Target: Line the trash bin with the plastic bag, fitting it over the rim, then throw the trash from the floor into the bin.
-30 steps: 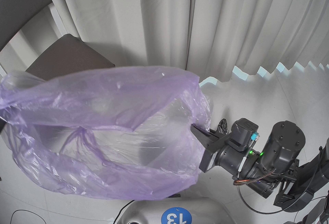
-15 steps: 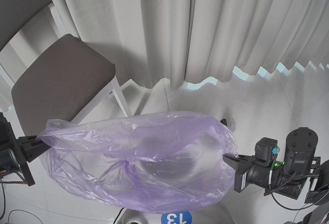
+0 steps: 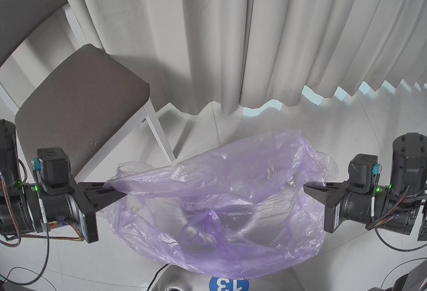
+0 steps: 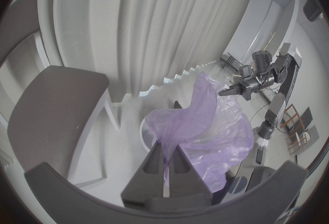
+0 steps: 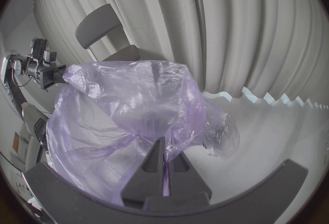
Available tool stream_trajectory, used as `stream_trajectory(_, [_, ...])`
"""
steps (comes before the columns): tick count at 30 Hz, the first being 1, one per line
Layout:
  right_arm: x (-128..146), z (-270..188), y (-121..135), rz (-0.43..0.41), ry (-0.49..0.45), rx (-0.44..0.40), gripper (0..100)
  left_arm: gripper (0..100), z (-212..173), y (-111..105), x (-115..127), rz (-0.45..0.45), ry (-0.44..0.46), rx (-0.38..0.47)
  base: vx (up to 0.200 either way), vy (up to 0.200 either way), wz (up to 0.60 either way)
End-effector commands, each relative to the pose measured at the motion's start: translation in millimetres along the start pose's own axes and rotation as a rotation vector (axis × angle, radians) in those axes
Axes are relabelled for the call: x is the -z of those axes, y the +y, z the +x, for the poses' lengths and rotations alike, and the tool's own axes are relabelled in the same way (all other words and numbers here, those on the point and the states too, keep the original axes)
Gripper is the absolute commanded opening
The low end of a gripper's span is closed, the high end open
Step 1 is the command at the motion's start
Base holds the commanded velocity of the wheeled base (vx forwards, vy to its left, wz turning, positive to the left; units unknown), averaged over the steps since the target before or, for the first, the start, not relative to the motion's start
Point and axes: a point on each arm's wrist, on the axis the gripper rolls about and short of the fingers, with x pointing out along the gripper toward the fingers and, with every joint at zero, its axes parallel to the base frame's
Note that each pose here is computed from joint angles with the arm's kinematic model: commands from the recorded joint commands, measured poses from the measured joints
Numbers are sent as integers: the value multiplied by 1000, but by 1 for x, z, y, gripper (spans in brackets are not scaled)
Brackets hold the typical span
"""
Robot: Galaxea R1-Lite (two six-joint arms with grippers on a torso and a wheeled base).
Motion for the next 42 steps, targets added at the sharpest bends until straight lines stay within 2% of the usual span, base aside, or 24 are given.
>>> stream_trajectory(1, [-11, 1, -4, -12, -53, -26, 0, 0, 21, -16, 16, -39, 34, 98, 0, 0, 0])
stream_trajectory(6, [-20, 17, 6, -19, -98, -67, 0, 0, 33, -37, 15, -80, 20, 196, 0, 0, 0])
stream_trajectory(15, [-21, 58, 27, -17, -144, -121, 0, 0, 34, -43, 21, -88, 13, 236, 0, 0, 0])
stream_trajectory(18, [-15, 73, 34, -23, -146, -136, 0, 0, 35, -49, 28, -102, -35, 267, 0, 0, 0])
stream_trajectory(21, [-13, 77, 37, -26, -136, -141, 0, 0, 45, -50, 34, -107, -42, 268, 0, 0, 0])
stream_trajectory(25, [-11, 75, 34, -26, -127, -135, 0, 0, 64, -52, 37, -160, -41, 267, 0, 0, 0])
stream_trajectory(27, [-8, 74, 31, -22, -114, -127, 0, 0, 74, -54, 37, -199, -77, 274, 0, 0, 0])
stream_trajectory(33, [11, 73, 18, 74, -47, -124, 0, 0, 103, -53, 51, -237, -112, 253, 0, 0, 0])
stream_trajectory(36, [16, 72, 20, 164, -76, -136, 0, 0, 111, -48, 58, -244, -153, 207, 0, 0, 0])
stream_trajectory(42, [22, 81, 23, 193, -142, -151, 0, 0, 105, -44, 63, -245, -160, 191, 0, 0, 0])
